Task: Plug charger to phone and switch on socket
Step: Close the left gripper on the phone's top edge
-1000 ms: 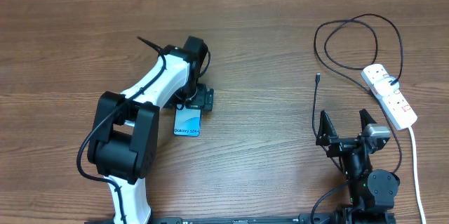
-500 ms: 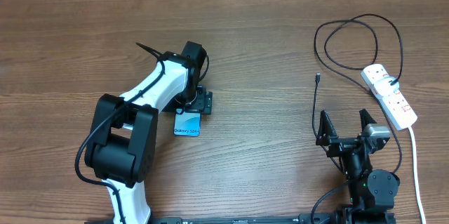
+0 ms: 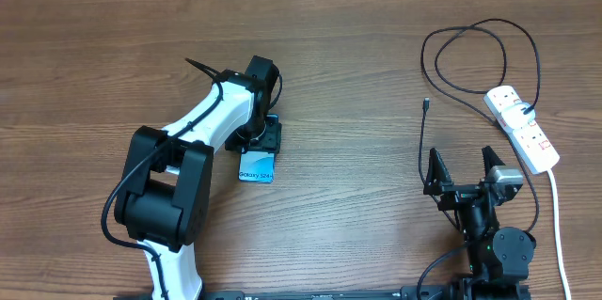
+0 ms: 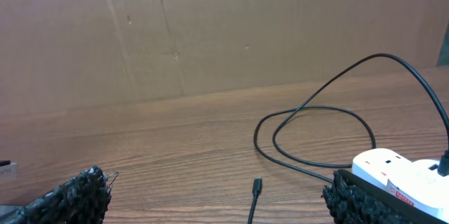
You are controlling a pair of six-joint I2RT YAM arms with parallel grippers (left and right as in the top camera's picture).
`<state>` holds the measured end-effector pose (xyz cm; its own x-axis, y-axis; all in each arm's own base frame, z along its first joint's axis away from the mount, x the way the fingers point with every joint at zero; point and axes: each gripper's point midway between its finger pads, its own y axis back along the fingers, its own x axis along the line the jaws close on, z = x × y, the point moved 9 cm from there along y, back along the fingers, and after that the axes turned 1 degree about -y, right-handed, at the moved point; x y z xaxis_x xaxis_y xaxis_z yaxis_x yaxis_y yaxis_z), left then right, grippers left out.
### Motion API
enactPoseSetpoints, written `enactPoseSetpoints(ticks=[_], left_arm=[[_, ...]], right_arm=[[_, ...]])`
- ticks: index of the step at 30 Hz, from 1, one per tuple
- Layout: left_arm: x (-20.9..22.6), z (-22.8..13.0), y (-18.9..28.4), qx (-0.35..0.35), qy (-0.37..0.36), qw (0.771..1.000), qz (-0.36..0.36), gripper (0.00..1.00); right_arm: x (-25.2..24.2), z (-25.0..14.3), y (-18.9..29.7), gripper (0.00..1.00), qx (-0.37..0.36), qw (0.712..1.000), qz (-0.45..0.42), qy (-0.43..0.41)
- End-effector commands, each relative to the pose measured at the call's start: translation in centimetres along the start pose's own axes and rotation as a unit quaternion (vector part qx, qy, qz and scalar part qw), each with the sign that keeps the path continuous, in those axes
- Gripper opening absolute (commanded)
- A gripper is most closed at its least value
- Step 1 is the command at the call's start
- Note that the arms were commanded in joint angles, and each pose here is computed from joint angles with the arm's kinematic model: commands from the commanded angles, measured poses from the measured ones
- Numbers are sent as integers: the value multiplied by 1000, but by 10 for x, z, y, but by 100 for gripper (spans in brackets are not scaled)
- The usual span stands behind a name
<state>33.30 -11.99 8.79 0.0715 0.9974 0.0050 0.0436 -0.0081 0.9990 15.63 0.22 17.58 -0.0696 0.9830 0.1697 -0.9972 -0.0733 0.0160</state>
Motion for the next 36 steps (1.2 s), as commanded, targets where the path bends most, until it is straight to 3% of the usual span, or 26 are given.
enactPoseSetpoints(ticks=[1,7,19,36], left_arm=[[6,-12,-23,39,1,999,28,61],[5,-12,-23,37,1,999,28,55],[5,-9,-16,40,1,999,28,52],[-6,17,59,27,2,1000,9,48]], right_arm=[[0,-2,0,100,-1,1000,-1,2],[0,-2,0,100,-1,1000,-1,2],[0,-2,0,100,-1,1000,-1,2],[0,-2,0,100,-1,1000,-1,2]])
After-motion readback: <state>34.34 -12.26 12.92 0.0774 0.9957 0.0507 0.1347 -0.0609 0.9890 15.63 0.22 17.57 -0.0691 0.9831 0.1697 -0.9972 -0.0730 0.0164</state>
